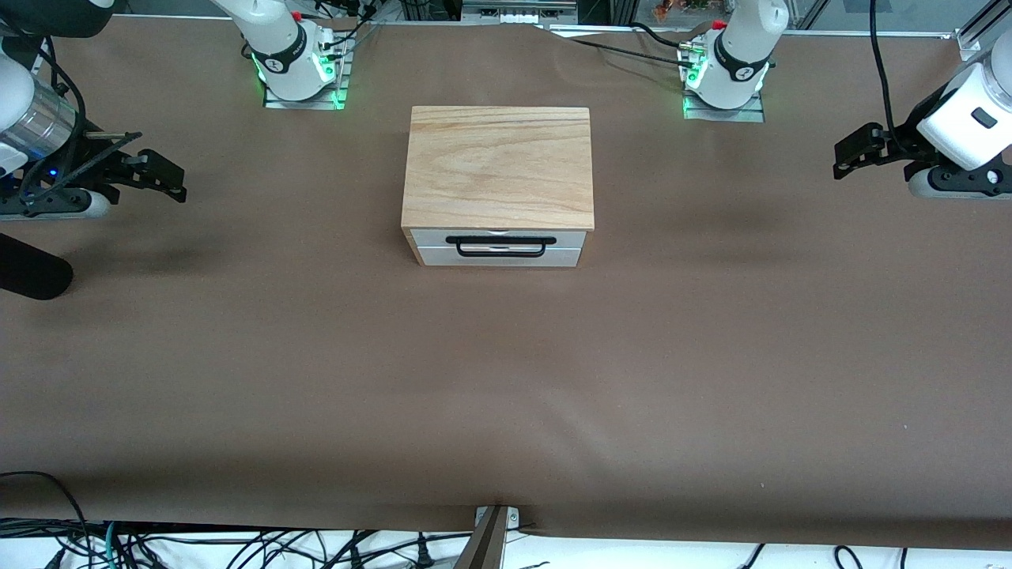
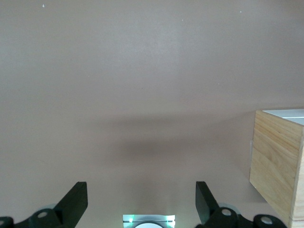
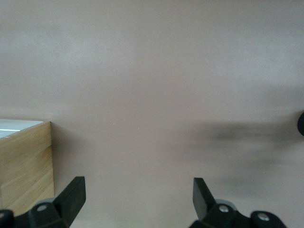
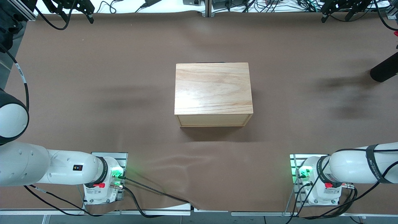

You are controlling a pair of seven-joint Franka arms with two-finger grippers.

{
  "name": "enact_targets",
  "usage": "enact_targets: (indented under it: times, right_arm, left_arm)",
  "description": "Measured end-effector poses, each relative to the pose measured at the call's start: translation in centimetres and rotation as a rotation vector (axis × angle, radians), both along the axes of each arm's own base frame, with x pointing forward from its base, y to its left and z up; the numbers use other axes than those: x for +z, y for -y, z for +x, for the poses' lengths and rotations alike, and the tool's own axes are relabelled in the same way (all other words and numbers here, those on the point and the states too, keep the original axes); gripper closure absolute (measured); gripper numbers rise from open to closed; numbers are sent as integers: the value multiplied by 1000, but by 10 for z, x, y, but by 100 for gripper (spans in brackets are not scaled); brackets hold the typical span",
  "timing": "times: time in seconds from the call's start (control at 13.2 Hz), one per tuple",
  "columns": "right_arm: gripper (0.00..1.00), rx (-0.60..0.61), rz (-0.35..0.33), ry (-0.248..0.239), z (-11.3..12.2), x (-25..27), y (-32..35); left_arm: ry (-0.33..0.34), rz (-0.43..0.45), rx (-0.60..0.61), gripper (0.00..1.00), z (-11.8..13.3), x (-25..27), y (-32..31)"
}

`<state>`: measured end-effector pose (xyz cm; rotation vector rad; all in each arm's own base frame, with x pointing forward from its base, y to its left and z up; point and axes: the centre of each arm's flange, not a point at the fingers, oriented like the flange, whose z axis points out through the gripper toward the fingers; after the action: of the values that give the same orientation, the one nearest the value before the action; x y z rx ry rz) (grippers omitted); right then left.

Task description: Pull top drawer with both arms simultaneously

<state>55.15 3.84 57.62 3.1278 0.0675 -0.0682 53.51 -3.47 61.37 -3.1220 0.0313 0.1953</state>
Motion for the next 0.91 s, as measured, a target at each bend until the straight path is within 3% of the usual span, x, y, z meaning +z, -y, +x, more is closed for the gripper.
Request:
enact_targets:
  times: [0.91]
  right_arm:
    - [0,1,-1,2,0,1,-1]
  left_arm:
    - [-25,1,0,0,5,-13,0]
